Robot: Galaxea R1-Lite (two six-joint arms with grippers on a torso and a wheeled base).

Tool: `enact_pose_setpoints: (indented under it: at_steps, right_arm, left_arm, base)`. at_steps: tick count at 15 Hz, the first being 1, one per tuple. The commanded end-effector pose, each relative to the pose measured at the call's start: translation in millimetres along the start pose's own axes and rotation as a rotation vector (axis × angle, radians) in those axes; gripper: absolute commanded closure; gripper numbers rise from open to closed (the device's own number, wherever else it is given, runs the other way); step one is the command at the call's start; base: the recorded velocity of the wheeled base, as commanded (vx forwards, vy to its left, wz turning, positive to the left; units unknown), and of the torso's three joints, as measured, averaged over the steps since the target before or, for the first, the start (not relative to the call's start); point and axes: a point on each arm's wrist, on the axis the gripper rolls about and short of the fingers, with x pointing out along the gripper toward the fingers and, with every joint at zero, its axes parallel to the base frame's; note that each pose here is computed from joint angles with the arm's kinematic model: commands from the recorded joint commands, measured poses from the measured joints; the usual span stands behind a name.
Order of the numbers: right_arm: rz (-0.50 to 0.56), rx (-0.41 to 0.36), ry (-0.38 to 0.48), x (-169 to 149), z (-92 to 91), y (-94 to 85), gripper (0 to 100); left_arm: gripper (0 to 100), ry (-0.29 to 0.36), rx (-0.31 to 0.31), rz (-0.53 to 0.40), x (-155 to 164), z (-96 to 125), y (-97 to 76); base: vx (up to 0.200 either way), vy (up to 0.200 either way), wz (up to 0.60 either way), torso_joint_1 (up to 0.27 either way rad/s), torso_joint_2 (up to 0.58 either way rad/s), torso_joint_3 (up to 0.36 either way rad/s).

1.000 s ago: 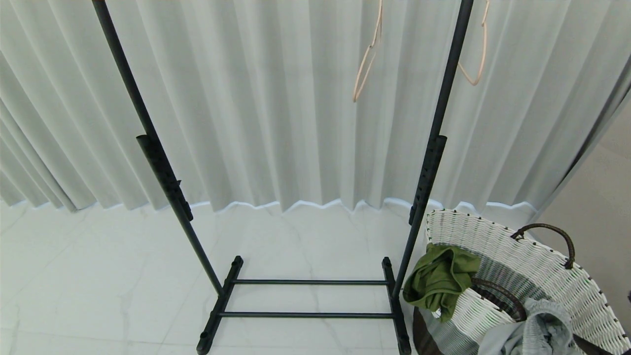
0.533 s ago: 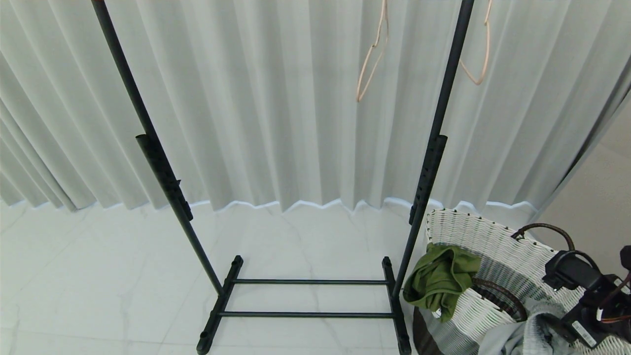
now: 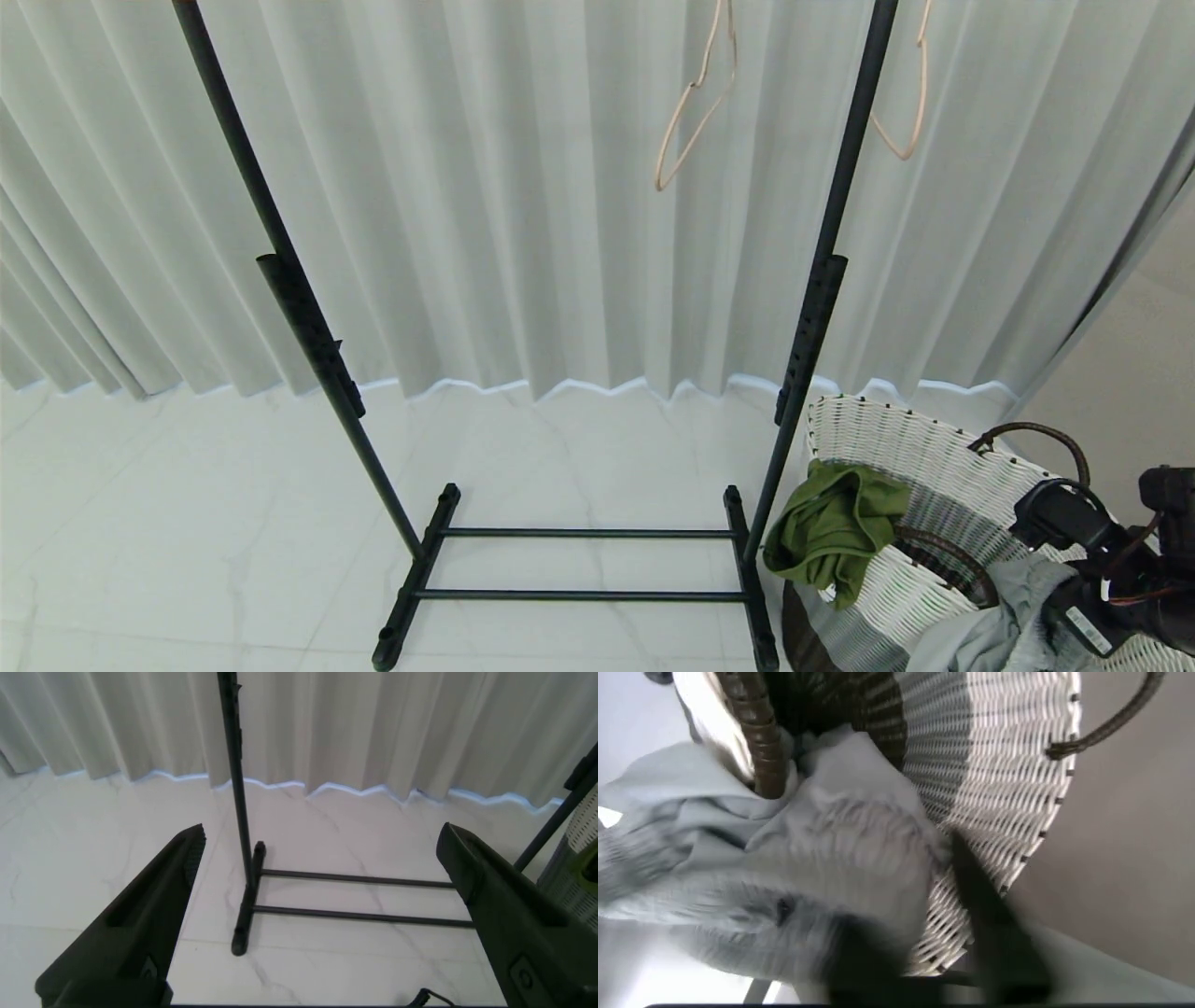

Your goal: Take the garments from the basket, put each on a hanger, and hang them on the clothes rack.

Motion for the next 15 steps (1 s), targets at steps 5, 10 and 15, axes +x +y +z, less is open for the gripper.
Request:
enact_pose_setpoints:
  at_steps: [5,10,15]
  right_arm:
    - [-0.087,0.040,-0.100,-75,8.7,-21.6,100]
    - [-0.107,0.105,-0.154,-162,22.7,-46.4,100]
    - [-0.169,0.117,-0.245,-195,30.4,-57.5,100]
  left_arm:
    - [0,0.003,0.014,-0.001,0,0,0.0]
    - [0,0.003,0.017,-0.001,0,0,0.0]
    - [0,0.003,0.015,-0.001,0,0,0.0]
  base:
    - [0.000,0.000,0.00,0.000,0.00,0.000]
    - [0.000,0.000,0.00,0.000,0.00,0.000]
    - [0.000,0.000,0.00,0.000,0.00,0.000]
